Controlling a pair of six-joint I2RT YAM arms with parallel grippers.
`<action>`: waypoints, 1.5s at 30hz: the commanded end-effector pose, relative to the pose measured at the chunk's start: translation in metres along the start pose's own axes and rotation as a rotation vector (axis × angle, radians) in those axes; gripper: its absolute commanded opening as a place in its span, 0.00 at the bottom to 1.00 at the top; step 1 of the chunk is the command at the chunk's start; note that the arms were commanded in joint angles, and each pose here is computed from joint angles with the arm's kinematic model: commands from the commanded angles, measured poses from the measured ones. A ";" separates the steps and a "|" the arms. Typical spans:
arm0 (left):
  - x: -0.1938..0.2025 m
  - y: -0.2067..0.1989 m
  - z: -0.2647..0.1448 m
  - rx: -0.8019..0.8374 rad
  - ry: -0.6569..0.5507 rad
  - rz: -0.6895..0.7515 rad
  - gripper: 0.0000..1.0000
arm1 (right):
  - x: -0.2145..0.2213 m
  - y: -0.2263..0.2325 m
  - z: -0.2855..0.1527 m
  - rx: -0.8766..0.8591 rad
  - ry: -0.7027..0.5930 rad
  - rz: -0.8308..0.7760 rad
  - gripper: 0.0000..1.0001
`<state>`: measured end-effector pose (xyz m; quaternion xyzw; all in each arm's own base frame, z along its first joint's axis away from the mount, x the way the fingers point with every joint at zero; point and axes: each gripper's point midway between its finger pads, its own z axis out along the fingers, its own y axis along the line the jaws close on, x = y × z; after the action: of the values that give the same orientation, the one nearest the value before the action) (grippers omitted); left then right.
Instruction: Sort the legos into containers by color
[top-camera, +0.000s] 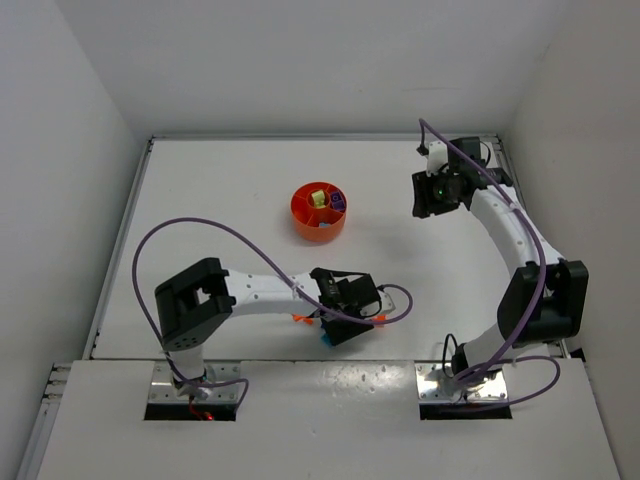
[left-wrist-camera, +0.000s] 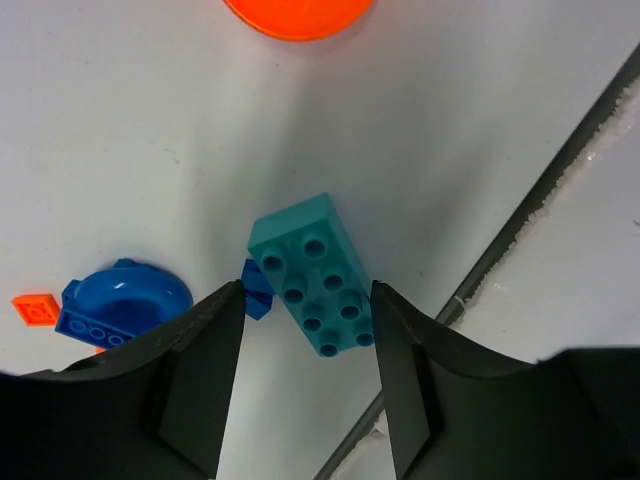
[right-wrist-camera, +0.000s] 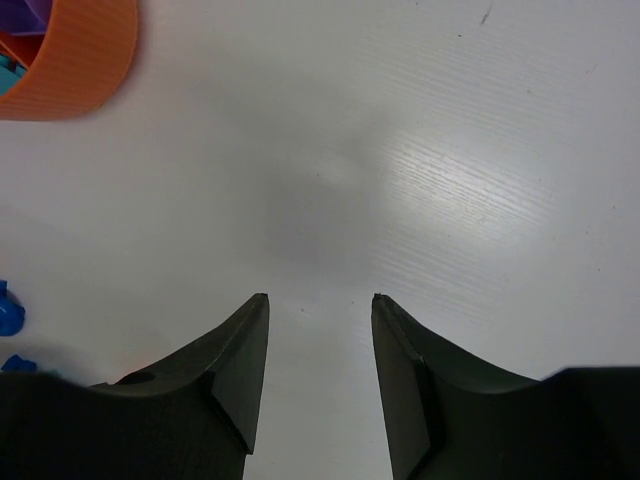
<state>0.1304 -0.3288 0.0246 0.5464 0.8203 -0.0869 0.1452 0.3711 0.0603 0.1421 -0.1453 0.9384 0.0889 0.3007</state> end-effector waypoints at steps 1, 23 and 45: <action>-0.016 0.007 0.000 -0.053 -0.046 -0.025 0.59 | -0.019 0.004 -0.006 -0.029 -0.049 0.010 0.46; -0.042 0.040 -0.046 -0.192 -0.192 -0.015 0.12 | -0.008 0.006 -0.001 -0.056 -0.028 0.014 0.46; -0.080 0.257 -0.164 -0.702 -0.640 -0.448 0.00 | -0.013 0.008 0.001 -0.076 -0.032 0.023 0.46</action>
<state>0.3616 -0.2409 0.1897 0.2549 0.8290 0.0255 0.4970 0.3668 0.0696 0.1372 -0.1485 0.9381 0.1246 0.2869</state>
